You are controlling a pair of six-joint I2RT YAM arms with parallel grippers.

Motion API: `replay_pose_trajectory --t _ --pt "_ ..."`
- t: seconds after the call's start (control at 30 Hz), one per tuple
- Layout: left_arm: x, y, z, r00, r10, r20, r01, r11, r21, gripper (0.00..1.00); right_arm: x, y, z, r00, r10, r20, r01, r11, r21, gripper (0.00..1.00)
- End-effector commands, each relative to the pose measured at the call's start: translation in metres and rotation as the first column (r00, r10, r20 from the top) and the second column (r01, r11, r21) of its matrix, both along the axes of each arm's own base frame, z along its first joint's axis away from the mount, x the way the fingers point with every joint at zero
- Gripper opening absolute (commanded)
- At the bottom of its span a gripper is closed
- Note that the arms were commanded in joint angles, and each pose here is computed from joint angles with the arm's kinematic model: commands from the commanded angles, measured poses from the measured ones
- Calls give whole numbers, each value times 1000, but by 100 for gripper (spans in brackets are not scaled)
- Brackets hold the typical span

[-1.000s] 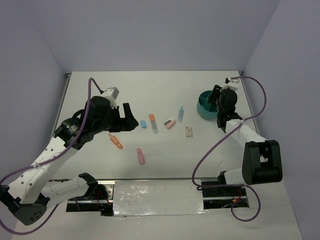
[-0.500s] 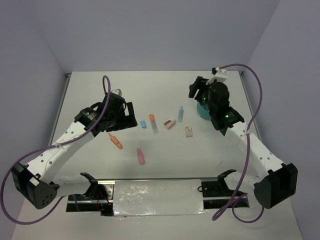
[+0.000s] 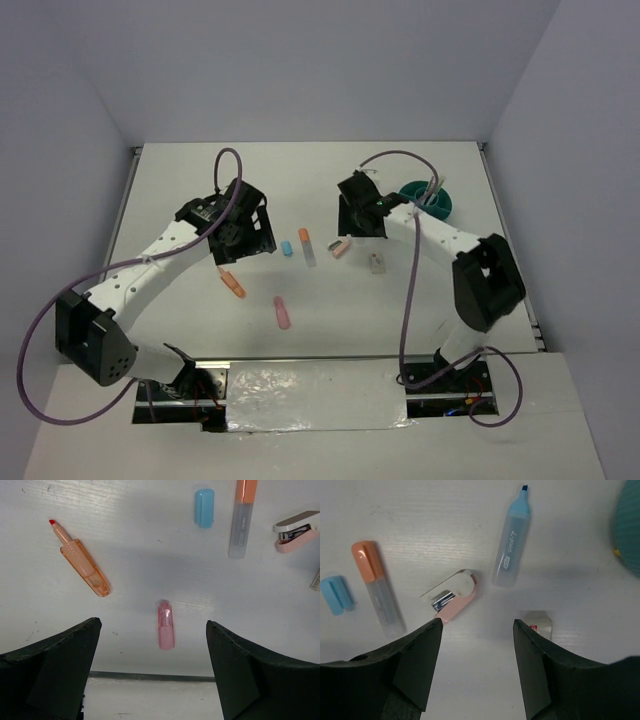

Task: Sort the stationery into containers
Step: Pick up the pen from the center of the board.

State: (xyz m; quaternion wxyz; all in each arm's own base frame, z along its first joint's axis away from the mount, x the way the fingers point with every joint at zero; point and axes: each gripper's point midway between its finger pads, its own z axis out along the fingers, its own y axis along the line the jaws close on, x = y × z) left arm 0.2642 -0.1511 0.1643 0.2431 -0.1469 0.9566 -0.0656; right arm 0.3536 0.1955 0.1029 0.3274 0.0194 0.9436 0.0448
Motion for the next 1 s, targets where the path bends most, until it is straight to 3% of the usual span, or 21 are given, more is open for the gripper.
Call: replay_pose_trajectory --t 0.0,0.37,0.7,0.97 --pt "9 -2 27 998 25 49 -24 999 -25 99 25 0 -4 999 -38 -37 35 997 -73 65" --pt "-13 5 31 998 -27 48 29 999 -37 99 78 -25 -25 984 -154 -91 147 986 -85 60" --pt "-15 9 41 996 -56 69 58 998 -22 97 63 -20 -85 970 -111 -218 103 994 -46 59" --pt "-9 2 31 997 -70 46 71 997 -25 98 52 -26 -100 958 -132 -254 123 991 -49 24"
